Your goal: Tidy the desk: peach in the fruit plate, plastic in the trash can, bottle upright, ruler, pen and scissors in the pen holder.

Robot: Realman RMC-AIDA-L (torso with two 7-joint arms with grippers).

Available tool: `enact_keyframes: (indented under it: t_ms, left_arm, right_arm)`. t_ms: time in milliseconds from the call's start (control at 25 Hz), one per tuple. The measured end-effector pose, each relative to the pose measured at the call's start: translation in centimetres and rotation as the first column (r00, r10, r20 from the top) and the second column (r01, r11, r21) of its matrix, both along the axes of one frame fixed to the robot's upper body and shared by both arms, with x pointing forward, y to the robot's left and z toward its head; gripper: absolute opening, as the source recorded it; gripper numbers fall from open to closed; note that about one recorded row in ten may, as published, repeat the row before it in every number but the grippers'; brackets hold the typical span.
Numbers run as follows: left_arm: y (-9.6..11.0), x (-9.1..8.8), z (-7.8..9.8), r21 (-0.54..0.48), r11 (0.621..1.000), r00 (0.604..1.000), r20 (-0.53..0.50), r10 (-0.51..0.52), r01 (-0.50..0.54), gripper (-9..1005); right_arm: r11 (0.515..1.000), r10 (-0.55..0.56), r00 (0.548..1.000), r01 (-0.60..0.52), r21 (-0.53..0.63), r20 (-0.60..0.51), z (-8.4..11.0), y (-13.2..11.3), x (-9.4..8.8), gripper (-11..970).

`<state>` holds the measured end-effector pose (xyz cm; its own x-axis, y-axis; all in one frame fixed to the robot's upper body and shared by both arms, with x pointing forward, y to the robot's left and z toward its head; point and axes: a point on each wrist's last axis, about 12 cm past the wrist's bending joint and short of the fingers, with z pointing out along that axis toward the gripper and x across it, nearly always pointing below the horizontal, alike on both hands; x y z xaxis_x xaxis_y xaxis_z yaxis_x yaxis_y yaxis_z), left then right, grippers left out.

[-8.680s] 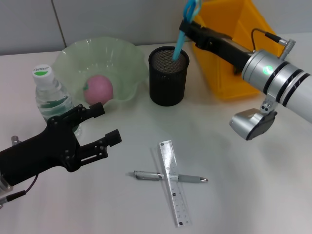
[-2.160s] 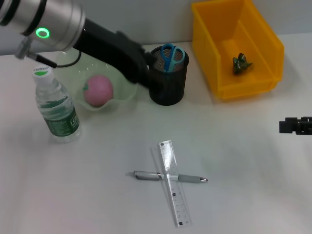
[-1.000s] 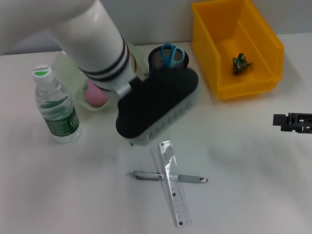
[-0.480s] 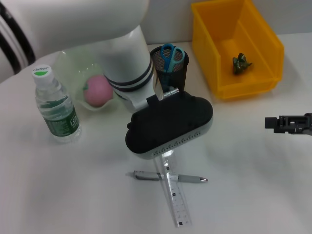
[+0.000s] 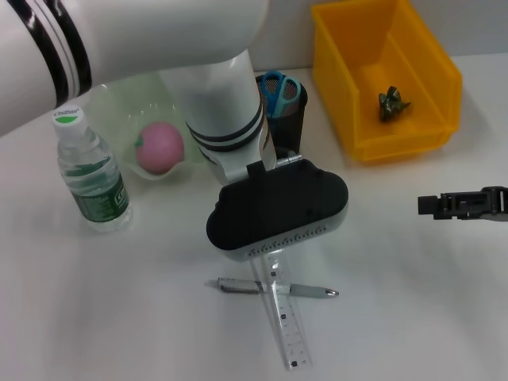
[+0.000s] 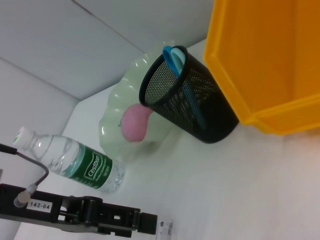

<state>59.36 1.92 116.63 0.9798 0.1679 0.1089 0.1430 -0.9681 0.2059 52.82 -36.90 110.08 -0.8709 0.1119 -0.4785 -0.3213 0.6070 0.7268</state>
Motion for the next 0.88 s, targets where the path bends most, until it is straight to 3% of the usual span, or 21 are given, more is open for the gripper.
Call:
enact_keyframes:
  t_ms: [880]
  left_arm:
    - [-0.1, -0.4, -1.8, -0.007, 0.999, 0.999, -0.042, -0.032, 0.032, 738]
  right_arm:
    - [0.999, 0.034, 0.999, -0.035, 0.012, 0.012, -0.1, 1.3, 0.3, 726]
